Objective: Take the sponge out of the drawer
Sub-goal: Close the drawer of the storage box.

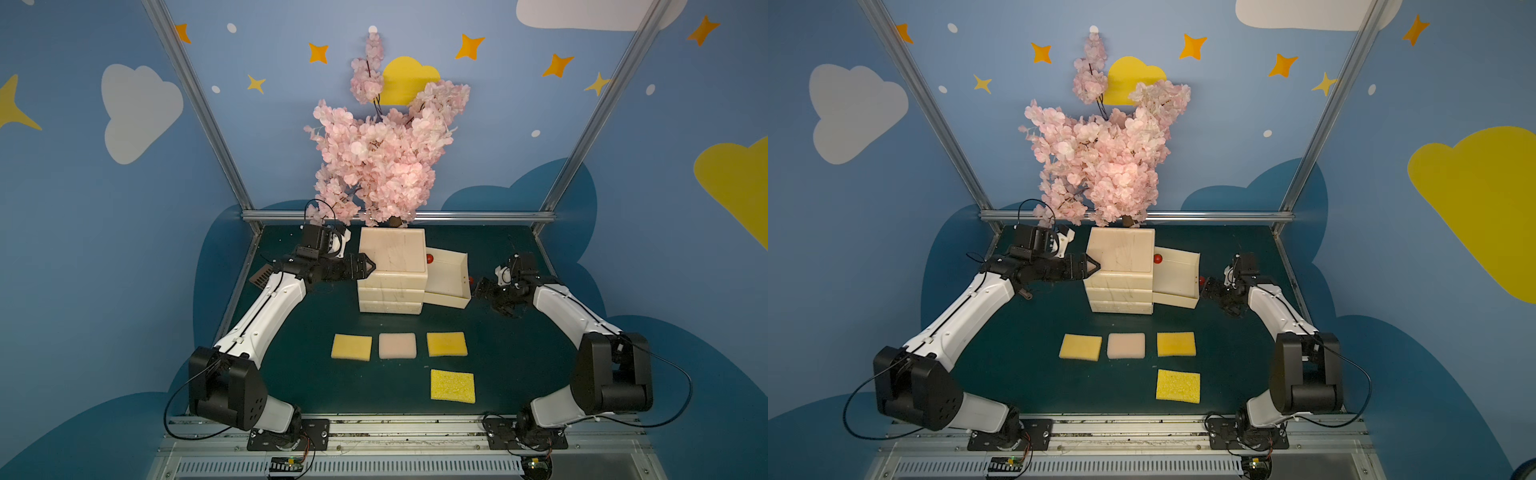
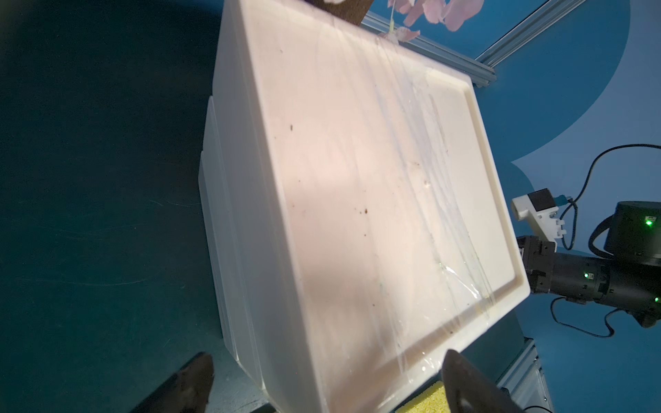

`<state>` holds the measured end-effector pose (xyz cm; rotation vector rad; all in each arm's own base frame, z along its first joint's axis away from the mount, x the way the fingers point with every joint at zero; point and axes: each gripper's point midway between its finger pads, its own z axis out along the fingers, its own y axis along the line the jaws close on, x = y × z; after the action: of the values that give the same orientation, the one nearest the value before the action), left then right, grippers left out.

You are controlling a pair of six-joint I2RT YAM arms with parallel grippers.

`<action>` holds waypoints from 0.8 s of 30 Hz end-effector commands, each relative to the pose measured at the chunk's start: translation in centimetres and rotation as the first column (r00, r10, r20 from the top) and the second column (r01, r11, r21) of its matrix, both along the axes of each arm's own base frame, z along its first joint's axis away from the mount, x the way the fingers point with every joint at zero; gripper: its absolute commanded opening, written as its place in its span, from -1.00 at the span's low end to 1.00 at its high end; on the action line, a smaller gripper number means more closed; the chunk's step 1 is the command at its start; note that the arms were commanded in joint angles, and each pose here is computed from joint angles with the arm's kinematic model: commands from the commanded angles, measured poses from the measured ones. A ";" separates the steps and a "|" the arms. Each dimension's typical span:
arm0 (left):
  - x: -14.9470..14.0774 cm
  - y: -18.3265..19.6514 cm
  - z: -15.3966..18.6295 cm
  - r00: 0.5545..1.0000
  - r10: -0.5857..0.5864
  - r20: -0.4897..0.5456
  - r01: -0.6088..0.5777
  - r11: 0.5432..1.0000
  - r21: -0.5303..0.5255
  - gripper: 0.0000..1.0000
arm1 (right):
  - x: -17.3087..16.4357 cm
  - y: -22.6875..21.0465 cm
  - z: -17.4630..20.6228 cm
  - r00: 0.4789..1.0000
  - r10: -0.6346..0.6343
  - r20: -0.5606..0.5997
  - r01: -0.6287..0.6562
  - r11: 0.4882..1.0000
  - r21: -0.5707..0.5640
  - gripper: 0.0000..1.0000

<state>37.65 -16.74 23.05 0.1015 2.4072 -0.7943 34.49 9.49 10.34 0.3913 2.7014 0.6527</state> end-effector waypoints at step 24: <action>-0.3 -0.5 -0.9 0.999 -0.018 -0.032 0.017 0.999 -0.038 0.99 | 1.9 11.6 4.1 0.937 0.293 0.189 -0.317 0.941 0.116 0.81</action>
<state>37.53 -17.13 22.19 0.0941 2.4251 -0.8309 35.95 19.73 13.40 0.0073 2.6108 0.8899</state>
